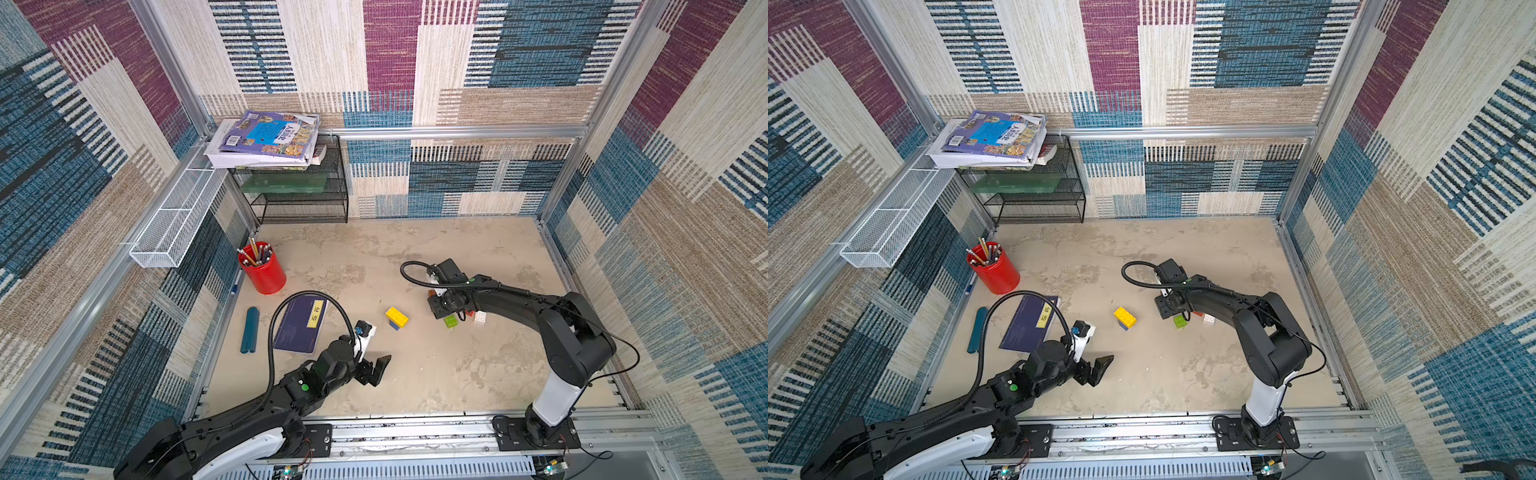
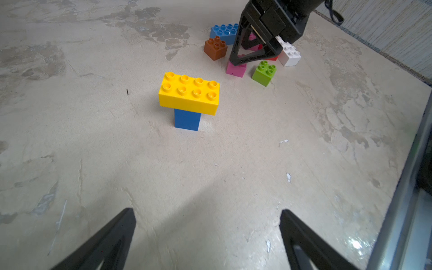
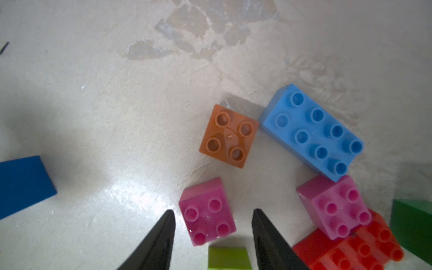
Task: Assemble the letter f with lego
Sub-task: Pick up the lego brick from the center of the board, then assemble the lego brick with the lego brick.
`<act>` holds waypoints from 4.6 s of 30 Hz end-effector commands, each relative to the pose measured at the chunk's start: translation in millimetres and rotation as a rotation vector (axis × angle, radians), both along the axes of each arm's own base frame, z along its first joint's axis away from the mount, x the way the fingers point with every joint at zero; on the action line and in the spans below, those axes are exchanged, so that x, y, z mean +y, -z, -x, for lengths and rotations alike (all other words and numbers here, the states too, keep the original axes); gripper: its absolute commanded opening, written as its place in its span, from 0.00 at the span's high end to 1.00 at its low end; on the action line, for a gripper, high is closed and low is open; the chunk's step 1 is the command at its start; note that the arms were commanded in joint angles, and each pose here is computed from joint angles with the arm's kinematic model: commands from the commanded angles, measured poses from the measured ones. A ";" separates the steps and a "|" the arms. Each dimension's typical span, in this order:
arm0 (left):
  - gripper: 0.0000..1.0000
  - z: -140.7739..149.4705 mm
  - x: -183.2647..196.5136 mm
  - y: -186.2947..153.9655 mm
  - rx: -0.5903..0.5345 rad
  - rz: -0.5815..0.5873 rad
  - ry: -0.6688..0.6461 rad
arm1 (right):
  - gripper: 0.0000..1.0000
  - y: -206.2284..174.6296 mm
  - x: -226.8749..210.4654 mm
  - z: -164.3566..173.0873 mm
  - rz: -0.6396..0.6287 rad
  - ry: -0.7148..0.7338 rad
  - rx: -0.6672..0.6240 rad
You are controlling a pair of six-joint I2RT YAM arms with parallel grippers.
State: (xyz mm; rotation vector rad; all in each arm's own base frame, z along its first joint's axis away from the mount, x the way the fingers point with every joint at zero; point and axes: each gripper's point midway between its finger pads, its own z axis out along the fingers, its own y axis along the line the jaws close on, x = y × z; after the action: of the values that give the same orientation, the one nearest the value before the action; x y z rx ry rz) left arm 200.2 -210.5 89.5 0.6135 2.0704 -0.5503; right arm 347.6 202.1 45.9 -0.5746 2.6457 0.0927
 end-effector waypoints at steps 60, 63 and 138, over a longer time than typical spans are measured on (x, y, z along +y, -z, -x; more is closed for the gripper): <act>0.01 9.7 33.5 -43.5 -0.053 -0.001 -0.073 | 0.63 -63.0 131.6 36.3 -0.066 -0.367 -0.055; 0.01 9.6 33.7 -43.5 -0.053 -0.002 -0.074 | 0.63 -60.5 132.8 37.3 -0.061 -0.371 -0.050; 0.01 10.0 6.4 -51.0 -0.090 0.050 0.041 | 0.38 -104.4 84.6 -2.2 -0.097 -0.153 -0.168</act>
State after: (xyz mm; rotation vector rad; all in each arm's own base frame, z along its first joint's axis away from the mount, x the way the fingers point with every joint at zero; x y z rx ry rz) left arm 191.0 -187.9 126.4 0.5806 2.0353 -0.5187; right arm 339.8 299.2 150.5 -0.8158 2.4115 0.2527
